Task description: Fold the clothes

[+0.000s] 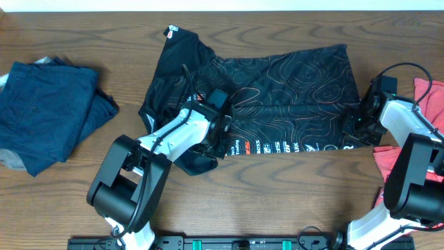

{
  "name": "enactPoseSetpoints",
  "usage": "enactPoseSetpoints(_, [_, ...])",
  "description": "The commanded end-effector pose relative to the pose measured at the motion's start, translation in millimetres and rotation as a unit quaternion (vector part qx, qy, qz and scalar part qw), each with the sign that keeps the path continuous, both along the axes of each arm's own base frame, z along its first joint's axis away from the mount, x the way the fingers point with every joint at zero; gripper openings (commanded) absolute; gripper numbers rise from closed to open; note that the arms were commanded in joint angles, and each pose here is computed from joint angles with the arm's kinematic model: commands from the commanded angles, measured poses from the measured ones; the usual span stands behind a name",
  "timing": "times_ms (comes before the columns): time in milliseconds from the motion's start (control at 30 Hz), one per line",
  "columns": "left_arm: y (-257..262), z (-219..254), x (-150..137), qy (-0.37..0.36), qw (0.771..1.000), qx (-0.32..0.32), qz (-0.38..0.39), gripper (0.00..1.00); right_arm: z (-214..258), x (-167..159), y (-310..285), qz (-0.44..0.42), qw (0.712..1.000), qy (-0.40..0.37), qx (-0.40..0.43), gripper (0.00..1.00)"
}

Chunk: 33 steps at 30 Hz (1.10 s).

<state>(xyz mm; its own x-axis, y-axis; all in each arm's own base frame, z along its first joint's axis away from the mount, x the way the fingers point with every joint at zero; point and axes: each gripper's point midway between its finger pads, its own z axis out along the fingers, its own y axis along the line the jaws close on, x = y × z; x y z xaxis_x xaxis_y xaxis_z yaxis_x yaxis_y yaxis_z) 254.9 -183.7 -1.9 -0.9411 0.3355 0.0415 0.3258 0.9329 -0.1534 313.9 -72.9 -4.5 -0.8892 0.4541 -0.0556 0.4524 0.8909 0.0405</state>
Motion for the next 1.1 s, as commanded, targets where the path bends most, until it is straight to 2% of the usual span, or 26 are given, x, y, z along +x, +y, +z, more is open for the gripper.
enactPoseSetpoints(0, [17,4,10,-0.018,0.999,0.042,0.007,0.06,-11,-11,6,0.012,1.0,0.022,0.003,0.25])
enactPoseSetpoints(200, [25,43,53,-0.082,0.995,0.04,0.037,0.06,-11,-11,6,0.012,1.0,0.022,0.003,0.25])
enactPoseSetpoints(400, [22,97,131,-0.199,0.976,-0.016,0.09,0.06,-11,-11,6,0.012,1.0,0.022,0.003,0.25])
enactPoseSetpoints(433, [21,105,142,-0.215,0.97,-0.029,0.105,0.08,-11,-11,6,0.012,1.0,0.022,0.003,0.25])
enactPoseSetpoints(467, [19,110,149,-0.224,0.966,-0.043,0.118,0.17,-11,-11,6,0.012,1.0,0.022,0.003,0.25])
enactPoseSetpoints(500, [16,112,153,-0.226,0.964,-0.056,0.126,0.33,-11,-11,6,0.012,1.0,0.022,0.003,0.25])
enactPoseSetpoints(533, [12,113,153,-0.224,0.964,-0.068,0.125,0.39,-11,-11,6,0.012,1.0,0.022,0.003,0.26])
enactPoseSetpoints(600, [8,111,145,-0.204,0.968,-0.079,0.12,0.41,-11,-11,6,0.012,1.0,0.022,0.003,0.26])
enactPoseSetpoints(733, [18,101,121,-0.159,0.981,-0.052,0.099,0.54,-11,-11,6,0.012,1.0,0.021,0.003,0.26])
enactPoseSetpoints(867, [65,89,91,-0.097,0.988,0.036,0.118,0.52,-11,-11,6,0.02,1.0,0.022,0.002,0.26])
enactPoseSetpoints(1000, [124,87,69,-0.049,0.972,0.128,0.191,0.52,-11,-13,4,0.021,0.999,0.026,-0.006,0.27])
enactPoseSetpoints(1067, [145,84,63,-0.035,0.962,0.147,0.225,0.53,-11,-13,4,0.021,0.999,0.026,-0.006,0.27])
